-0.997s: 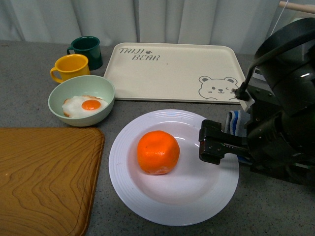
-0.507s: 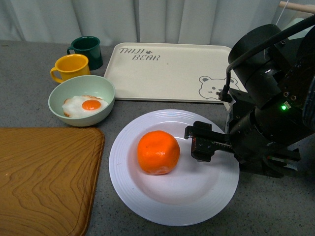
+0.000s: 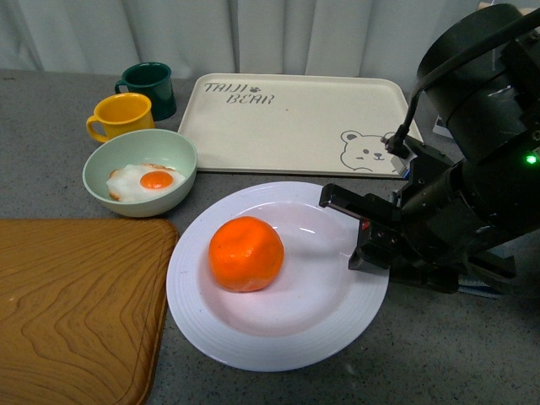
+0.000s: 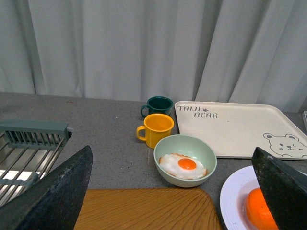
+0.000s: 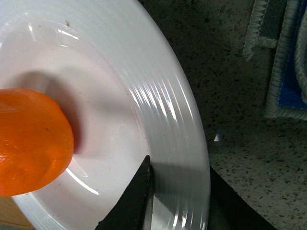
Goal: Place orange and plate with both arms
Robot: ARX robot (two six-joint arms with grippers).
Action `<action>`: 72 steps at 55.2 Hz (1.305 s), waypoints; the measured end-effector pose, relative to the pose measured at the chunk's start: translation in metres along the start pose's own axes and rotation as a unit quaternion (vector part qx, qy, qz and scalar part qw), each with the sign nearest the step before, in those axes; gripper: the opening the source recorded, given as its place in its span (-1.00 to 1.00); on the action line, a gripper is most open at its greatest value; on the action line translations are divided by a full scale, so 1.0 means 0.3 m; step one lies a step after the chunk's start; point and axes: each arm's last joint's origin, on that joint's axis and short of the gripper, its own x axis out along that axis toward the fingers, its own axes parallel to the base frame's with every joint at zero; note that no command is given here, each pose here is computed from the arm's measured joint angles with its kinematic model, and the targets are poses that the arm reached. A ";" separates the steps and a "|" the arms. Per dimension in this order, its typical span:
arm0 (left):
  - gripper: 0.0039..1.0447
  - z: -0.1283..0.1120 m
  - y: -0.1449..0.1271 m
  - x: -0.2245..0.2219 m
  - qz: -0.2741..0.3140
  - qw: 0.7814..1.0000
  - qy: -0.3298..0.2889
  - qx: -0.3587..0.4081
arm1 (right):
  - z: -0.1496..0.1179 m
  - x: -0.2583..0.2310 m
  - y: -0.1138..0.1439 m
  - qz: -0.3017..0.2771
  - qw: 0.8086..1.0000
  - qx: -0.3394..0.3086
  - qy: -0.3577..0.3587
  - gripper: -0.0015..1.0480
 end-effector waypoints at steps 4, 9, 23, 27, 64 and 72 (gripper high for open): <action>0.88 0.000 0.000 0.000 0.000 1.000 0.000 0.000 | -0.008 -0.017 -0.013 0.023 1.000 0.018 -0.004 -0.71; 0.88 0.000 0.000 0.000 0.000 1.000 0.000 0.000 | -0.017 -0.034 -0.027 0.057 0.998 0.036 -0.013 -0.78; 0.88 0.000 0.000 0.000 0.000 1.000 0.000 0.000 | -0.053 -0.053 -0.087 0.148 0.986 0.066 -0.037 -0.94; 0.88 0.000 0.000 0.000 0.000 1.000 0.000 0.000 | -0.055 -0.053 -0.109 0.166 0.982 0.076 -0.043 -0.95; 0.88 0.000 0.000 0.000 0.000 1.000 0.000 0.000 | 0.205 -0.187 -0.143 0.316 0.926 0.060 -0.197 -0.98; 0.88 0.000 0.000 0.000 0.000 1.000 0.000 0.000 | 0.298 -0.153 -0.121 0.323 0.922 0.061 -0.203 -0.98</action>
